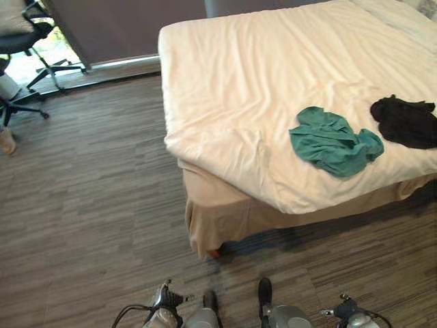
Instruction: Tidy up the quilt and then pick up the clothes from the bed and put them into the laundry hamper.
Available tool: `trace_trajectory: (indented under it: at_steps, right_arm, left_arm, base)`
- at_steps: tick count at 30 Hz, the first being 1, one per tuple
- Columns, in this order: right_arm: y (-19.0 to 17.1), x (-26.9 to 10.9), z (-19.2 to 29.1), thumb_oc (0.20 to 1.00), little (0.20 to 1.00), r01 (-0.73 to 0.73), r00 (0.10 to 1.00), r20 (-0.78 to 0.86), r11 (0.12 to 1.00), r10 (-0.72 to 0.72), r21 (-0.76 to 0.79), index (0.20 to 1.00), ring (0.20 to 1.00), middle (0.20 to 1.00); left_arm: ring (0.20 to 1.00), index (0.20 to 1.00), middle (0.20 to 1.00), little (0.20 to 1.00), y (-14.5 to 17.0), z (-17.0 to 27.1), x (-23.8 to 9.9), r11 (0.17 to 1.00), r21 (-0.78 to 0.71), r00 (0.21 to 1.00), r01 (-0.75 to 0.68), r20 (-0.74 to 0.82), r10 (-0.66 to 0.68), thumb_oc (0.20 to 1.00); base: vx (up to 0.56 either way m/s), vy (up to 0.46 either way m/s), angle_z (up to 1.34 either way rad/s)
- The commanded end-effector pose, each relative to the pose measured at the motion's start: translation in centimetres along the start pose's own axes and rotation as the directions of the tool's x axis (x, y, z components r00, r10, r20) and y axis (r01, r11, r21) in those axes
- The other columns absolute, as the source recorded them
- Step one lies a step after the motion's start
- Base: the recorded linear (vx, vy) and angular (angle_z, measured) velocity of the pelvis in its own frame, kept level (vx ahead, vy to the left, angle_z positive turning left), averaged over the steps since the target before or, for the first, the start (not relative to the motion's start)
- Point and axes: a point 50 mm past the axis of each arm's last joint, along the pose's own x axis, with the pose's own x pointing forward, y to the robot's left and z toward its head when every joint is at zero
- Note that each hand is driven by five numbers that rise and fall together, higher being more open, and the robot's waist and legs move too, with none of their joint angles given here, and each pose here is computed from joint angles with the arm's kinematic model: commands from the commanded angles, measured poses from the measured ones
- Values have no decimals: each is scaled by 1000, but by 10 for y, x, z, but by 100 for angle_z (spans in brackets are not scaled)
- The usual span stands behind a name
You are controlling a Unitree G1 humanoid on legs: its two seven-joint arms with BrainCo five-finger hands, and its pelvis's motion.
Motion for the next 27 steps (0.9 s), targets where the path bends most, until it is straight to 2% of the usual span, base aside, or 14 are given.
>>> trace_trajectory:
  at_steps: [1, 4, 5, 6, 9, 10, 11, 14, 16, 18, 20, 23, 25, 27]
  right_arm:
    - [11, -4, -18, 1000, 1000, -13, 998, -62, 1000, 12, -16, 1000, 1000, 1000]
    - [17, -6, -22, 1000, 1000, -26, 997, -71, 1000, 25, -9, 1000, 1000, 1000]
    - [24, -9, -26, 1000, 1000, -34, 997, -66, 999, 33, -12, 1000, 1000, 1000]
    - [25, -9, -26, 1000, 1000, -34, 997, -66, 999, 34, -13, 1000, 1000, 1000]
    - [27, -11, -27, 1000, 1000, -24, 999, -40, 1000, 25, 16, 1000, 1000, 1000]
    - [28, -12, -26, 1000, 1000, -19, 1000, -22, 999, 20, 36, 1000, 1000, 1000]
    - [29, -12, -26, 1000, 1000, -20, 1000, -22, 999, 21, 35, 1000, 1000, 1000]
    - [29, -13, -25, 1000, 1000, -18, 1000, 0, 999, 18, 47, 1000, 1000, 1000]
    - [29, -13, -29, 1000, 1000, -23, 1000, -12, 998, 23, 54, 1000, 1000, 1000]
    - [27, -13, -31, 1000, 1000, -29, 999, -23, 998, 30, 52, 1000, 1000, 1000]
    - [23, -12, -34, 1000, 1000, -33, 999, -37, 999, 34, 35, 1000, 1000, 1000]
    - [19, -11, -39, 1000, 1000, -44, 998, -52, 999, 44, 1, 1000, 1000, 1000]
    - [17, -10, -38, 1000, 1000, -42, 998, -52, 999, 42, -3, 1000, 1000, 1000]
    - [3, -5, -31, 1000, 1000, -7, 999, -39, 1000, 6, -18, 1000, 1000, 1000]
  left_arm:
    - [1000, 1000, 1000, 1000, 13, -14, 0, 984, -142, 993, -108, -71, 99, 1000]
    - [1000, 1000, 1000, 1000, 18, -20, -1, 946, -275, 983, -170, -112, 144, 1000]
    - [1000, 1000, 1000, 1000, 46, -26, -4, 758, -561, 942, -333, -168, 290, 1000]
    - [1000, 1000, 1000, 1000, 46, -27, -4, 758, -561, 942, -334, -170, 290, 1000]
    - [1000, 1000, 1000, 1000, 97, -15, -13, 553, -714, 854, -430, -123, 506, 1000]
    - [1000, 1000, 1000, 1000, 136, 1, -24, 495, -730, 758, -471, -47, 651, 1000]
    - [1000, 1000, 1000, 1000, 136, 0, -24, 495, -730, 757, -472, -48, 651, 1000]
    - [1000, 1000, 1000, 1000, 206, 60, -61, 445, -739, 476, -506, 191, 858, 1000]
    - [1000, 1000, 1000, 1000, 237, 102, -95, 443, -739, 268, -507, 354, 896, 1000]
    - [1000, 1000, 1000, 1000, 250, 126, -108, 461, -724, 183, -513, 433, 883, 1000]
    - [1000, 1000, 1000, 1000, 256, 153, -116, 522, -667, 145, -531, 536, 832, 1000]
    - [1000, 1000, 1000, 1000, 258, 197, -116, 614, -471, 153, -633, 702, 696, 1000]
    - [1000, 1000, 1000, 1000, 256, 214, -116, 625, -417, 157, -660, 737, 658, 1000]
    - [1000, 1000, 1000, 1000, 253, 255, -110, 611, -220, 212, -760, 806, 553, 1000]
  base:
    - [207, 68, -15]
    - [146, 58, -1]
    - [89, 45, -1]
    - [112, 57, -2]
    - [65, 33, 6]
    - [46, 17, 6]
    - [35, 16, 2]
    - [0, 0, 0]
    - [0, 0, 0]
    - [12, -9, -5]
    - [25, 2, -10]
    - [36, 10, -16]
    - [15, 13, -20]
    - [-33, 37, -30]
